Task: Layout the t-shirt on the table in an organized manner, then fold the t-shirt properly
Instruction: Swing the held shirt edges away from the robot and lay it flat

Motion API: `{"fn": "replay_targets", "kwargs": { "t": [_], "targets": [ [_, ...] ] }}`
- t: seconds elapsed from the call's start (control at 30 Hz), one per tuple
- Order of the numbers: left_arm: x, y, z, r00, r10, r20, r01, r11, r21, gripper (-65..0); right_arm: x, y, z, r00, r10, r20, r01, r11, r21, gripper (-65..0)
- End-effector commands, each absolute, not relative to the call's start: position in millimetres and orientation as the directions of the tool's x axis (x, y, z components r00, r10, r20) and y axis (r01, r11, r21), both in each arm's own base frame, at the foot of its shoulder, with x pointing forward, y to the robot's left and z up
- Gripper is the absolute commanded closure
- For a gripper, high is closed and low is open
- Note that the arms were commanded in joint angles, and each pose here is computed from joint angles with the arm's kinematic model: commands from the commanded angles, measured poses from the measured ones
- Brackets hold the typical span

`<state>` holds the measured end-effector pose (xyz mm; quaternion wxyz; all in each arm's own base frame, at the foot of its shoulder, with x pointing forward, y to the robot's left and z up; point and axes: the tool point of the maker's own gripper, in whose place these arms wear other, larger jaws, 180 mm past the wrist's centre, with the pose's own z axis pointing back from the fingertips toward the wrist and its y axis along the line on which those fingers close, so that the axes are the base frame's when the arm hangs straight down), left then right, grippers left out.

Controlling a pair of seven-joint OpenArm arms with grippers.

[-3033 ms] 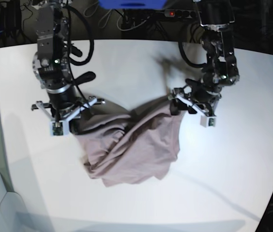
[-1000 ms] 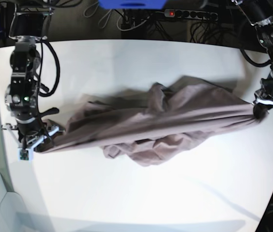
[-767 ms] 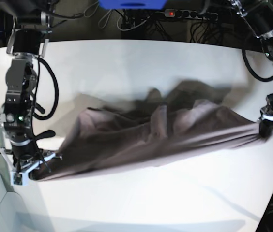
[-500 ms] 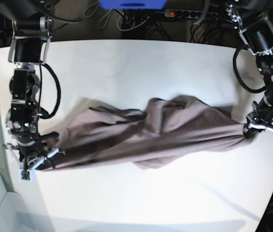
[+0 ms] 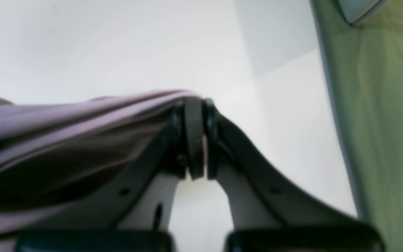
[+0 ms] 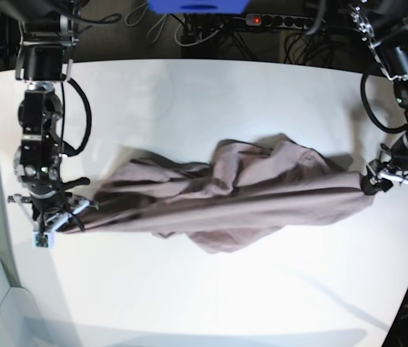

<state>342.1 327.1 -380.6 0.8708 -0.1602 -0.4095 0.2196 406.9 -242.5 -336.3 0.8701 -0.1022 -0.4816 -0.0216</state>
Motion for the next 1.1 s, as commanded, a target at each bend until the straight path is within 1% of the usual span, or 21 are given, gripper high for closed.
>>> {"fn": "replay_targets", "kwargs": {
  "t": [0.0,0.03,0.1,0.17,0.3,0.4,0.5,0.7,0.83,0.87,0.9,0.93,1.03,1.07],
  "targets": [
    [348,335,-359,0.533,0.49,0.69,-0.223,0.868,-0.444,-48.5,416,-251,-316,0.484,0.073,0.872,0.163,0.972,-0.171,0.0],
    [348,332,-351,0.527,0.478,0.703,-0.203,0.874,-0.442,-51.8,414,-250,-319,0.489,0.071,0.869,0.162,0.972,-0.171,0.0],
    [331,308,-356,0.562,0.488,0.668,-0.166,0.858,-0.487,-56.7,413,-245,-322,0.493,0.063,0.868,0.157,0.974,-0.16,0.0],
    [317,276,-355,0.577,0.506,0.641,-0.117,0.828,-0.548,-58.4,412,-241,-325,0.495,0.056,0.867,0.155,0.976,-0.152,0.0],
    [294,215,-384,0.619,0.541,0.569,-0.113,0.778,-0.618,-56.4,412,-234,-328,0.497,0.042,0.867,0.152,0.979,-0.134,0.0],
    [282,183,-409,0.66,0.536,0.526,-0.131,0.772,-0.622,-54.3,412,-230,-329,0.498,0.033,0.867,0.15,0.981,-0.124,0.0],
    [281,158,-425,0.695,0.506,0.51,-0.117,0.78,-0.615,-53.2,412,-229,-330,0.498,0.031,0.867,0.15,0.981,-0.121,0.0],
    [293,144,-431,0.696,0.516,0.5,-0.11,0.764,-0.636,-53.0,407,-229,-336,0.512,0.03,0.858,0.148,0.981,-0.123,0.0],
    [298,141,-439,0.706,0.528,0.472,-0.126,0.75,-0.649,-52.7,407,-229,-335,0.51,0.032,0.86,0.148,0.981,-0.124,0.0],
    [299,141,-440,0.707,0.529,0.469,-0.128,0.749,-0.65,-51.2,407,-229,-335,0.51,0.032,0.86,0.148,0.981,-0.124,0.0],
    [299,141,-440,0.706,0.53,0.469,-0.129,0.748,-0.651,-47.2,407,-229,-335,0.51,0.032,0.86,0.148,0.981,-0.124,0.0],
    [299,141,-440,0.705,0.533,0.469,-0.13,0.747,-0.652,-40.6,407,-229,-336,0.511,0.032,0.859,0.148,0.981,-0.124,0.0],
    [302,136,-439,0.704,0.536,0.466,-0.126,0.74,-0.66,-16.0,407,-230,-336,0.512,0.033,0.858,0.149,0.981,-0.126,0.0],
    [303,136,-438,0.706,0.534,0.466,-0.124,0.74,-0.661,-9.7,407,-230,-336,0.512,0.033,0.858,0.149,0.981,-0.126,0.0]
  ]
}}
